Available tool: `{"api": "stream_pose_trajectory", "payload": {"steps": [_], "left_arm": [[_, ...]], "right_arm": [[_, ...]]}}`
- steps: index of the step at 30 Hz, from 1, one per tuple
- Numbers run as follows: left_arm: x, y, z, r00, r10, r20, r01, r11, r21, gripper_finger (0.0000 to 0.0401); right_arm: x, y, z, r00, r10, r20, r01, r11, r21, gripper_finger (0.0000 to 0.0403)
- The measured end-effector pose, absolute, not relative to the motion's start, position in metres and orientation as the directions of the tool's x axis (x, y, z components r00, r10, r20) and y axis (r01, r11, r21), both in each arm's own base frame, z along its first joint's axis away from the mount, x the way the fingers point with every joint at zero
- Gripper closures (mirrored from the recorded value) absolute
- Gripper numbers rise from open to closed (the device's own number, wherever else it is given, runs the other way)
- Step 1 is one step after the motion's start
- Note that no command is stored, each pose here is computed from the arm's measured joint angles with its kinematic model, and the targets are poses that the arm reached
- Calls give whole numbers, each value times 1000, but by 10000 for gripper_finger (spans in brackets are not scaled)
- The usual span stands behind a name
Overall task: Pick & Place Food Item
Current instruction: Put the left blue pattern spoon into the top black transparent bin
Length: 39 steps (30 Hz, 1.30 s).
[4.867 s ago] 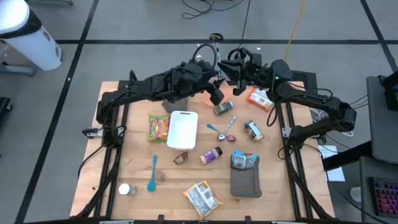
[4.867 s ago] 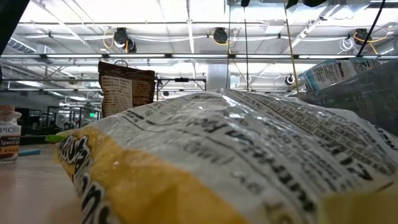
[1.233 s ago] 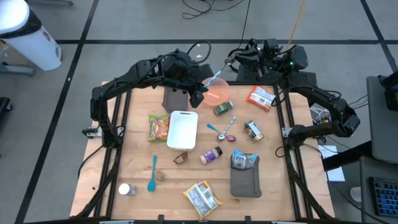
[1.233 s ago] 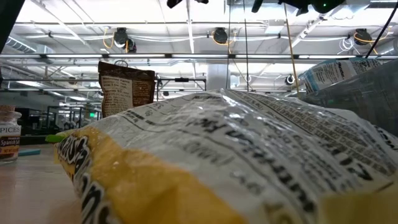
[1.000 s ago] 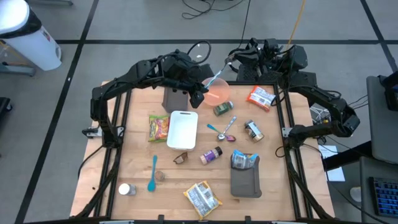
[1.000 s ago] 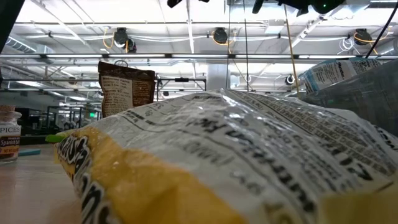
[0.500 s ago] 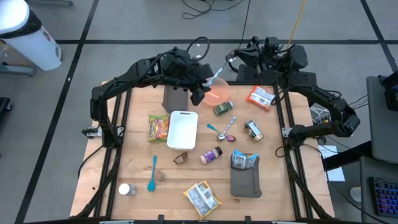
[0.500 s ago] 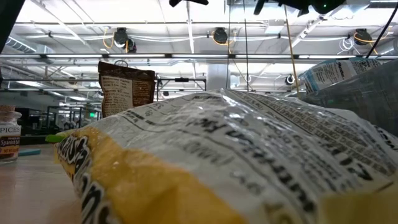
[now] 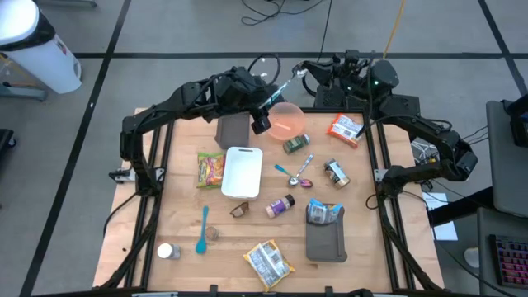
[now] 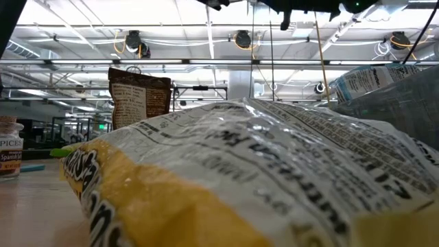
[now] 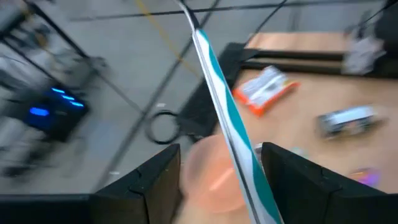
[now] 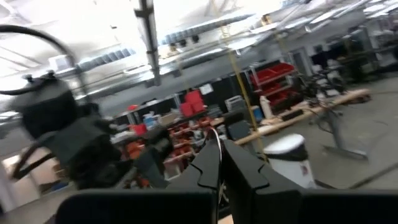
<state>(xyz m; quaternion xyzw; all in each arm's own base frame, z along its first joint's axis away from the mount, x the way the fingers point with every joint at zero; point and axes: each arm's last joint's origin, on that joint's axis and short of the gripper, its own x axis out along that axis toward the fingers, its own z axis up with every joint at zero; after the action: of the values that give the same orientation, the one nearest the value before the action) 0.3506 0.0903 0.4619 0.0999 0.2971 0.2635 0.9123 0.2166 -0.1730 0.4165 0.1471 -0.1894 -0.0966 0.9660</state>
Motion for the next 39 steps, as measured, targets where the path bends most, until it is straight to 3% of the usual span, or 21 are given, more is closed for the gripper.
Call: {"api": "stream_pose_trajectory", "payload": {"steps": [4, 17, 35, 39], "left_arm": [[353, 87, 462, 641, 616, -457, -435, 783, 444, 169], [360, 92, 458, 588, 689, -425, -447, 714, 539, 169], [367, 93, 452, 534, 740, -409, -433, 654, 620, 169], [368, 93, 454, 544, 742, -392, -448, 652, 612, 187]], "right_arm": [[223, -169, 415, 894, -300, 334, 185, 924, 333, 402], [241, -152, 410, 839, -444, 314, 334, 876, 347, 402], [248, -154, 405, 807, -503, 309, 381, 844, 378, 402], [248, -154, 405, 806, -502, 314, 379, 845, 377, 402]]}}
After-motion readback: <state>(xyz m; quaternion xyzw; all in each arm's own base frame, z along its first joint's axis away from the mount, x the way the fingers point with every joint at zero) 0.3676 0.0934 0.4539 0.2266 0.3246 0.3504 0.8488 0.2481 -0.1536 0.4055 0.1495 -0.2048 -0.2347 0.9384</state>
